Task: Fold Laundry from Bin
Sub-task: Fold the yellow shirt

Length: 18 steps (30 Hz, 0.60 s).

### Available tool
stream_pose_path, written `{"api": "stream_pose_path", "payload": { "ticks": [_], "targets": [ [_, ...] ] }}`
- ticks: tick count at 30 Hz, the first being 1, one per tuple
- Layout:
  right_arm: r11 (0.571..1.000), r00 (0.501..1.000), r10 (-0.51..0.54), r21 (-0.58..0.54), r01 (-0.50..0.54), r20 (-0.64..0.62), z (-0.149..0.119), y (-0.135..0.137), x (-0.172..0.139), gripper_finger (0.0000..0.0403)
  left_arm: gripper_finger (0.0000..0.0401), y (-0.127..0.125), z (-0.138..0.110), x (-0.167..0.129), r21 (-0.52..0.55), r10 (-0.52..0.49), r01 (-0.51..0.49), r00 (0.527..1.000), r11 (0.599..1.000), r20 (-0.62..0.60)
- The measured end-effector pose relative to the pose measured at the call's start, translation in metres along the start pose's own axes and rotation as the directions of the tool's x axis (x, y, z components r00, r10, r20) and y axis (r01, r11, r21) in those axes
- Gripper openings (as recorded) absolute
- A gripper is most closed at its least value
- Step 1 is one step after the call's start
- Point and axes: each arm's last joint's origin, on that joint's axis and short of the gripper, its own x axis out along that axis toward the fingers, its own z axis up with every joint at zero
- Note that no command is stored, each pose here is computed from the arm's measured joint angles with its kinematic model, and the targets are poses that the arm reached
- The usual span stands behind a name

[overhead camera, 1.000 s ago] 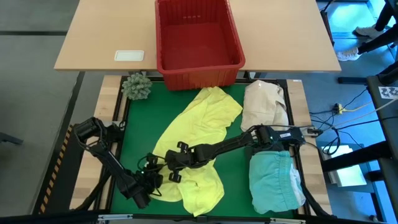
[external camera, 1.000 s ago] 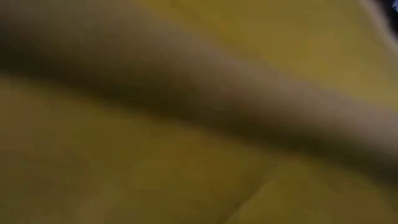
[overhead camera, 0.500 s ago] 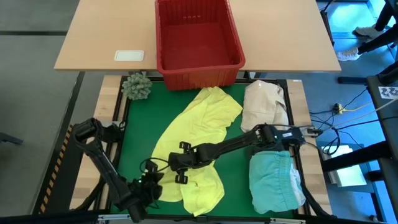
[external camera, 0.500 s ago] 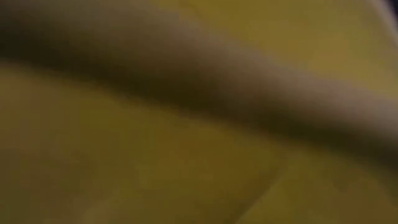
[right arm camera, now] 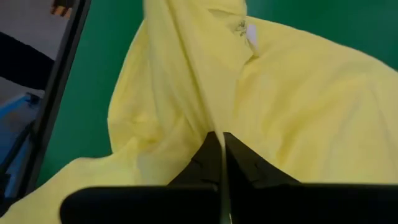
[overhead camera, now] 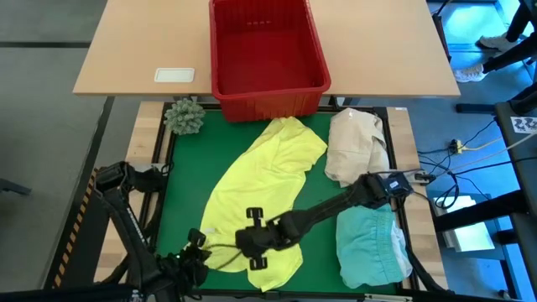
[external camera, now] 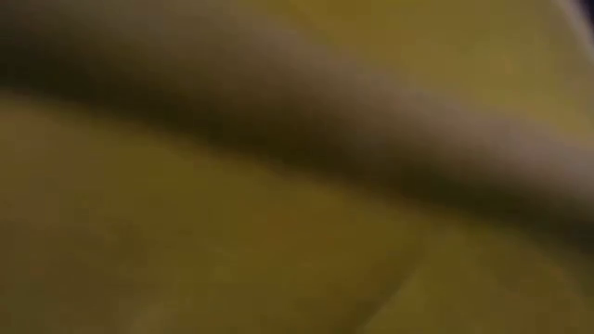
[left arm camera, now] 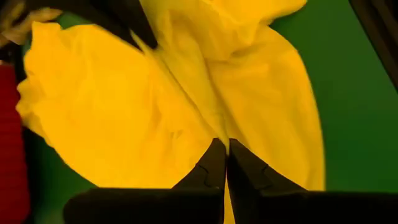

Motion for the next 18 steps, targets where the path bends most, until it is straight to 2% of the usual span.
{"api": "stream_pose_path", "payload": {
  "ticks": [5, 9, 12, 18],
  "targets": [
    [0.998, 0.999, -0.049, -0.040, 0.049, 0.013, -0.005, 0.020, -0.006, 0.0003, 0.0000, -0.005, -0.003, -0.004, -0.032, -0.030, 0.029, 1.000, 0.999, -0.008],
    [0.996, 0.998, -0.051, -0.066, 0.053, 0.034, -0.004, 0.024, -0.009, 0.0016, 0.0000, -0.007, -0.003, -0.005, -0.039, -0.051, 0.051, 0.999, 0.998, -0.005],
    [0.995, 0.998, -0.055, -0.083, 0.058, 0.031, -0.004, 0.022, -0.011, 0.0055, 0.0000, -0.009, -0.004, -0.006, -0.035, -0.091, 0.090, 0.995, 0.995, -0.031],
    [0.994, 0.996, -0.083, -0.064, 0.084, 0.022, -0.004, 0.022, -0.021, 0.0162, 0.0000, -0.010, -0.005, -0.006, -0.037, -0.105, 0.104, 0.994, 0.994, -0.036]
  ]
}}
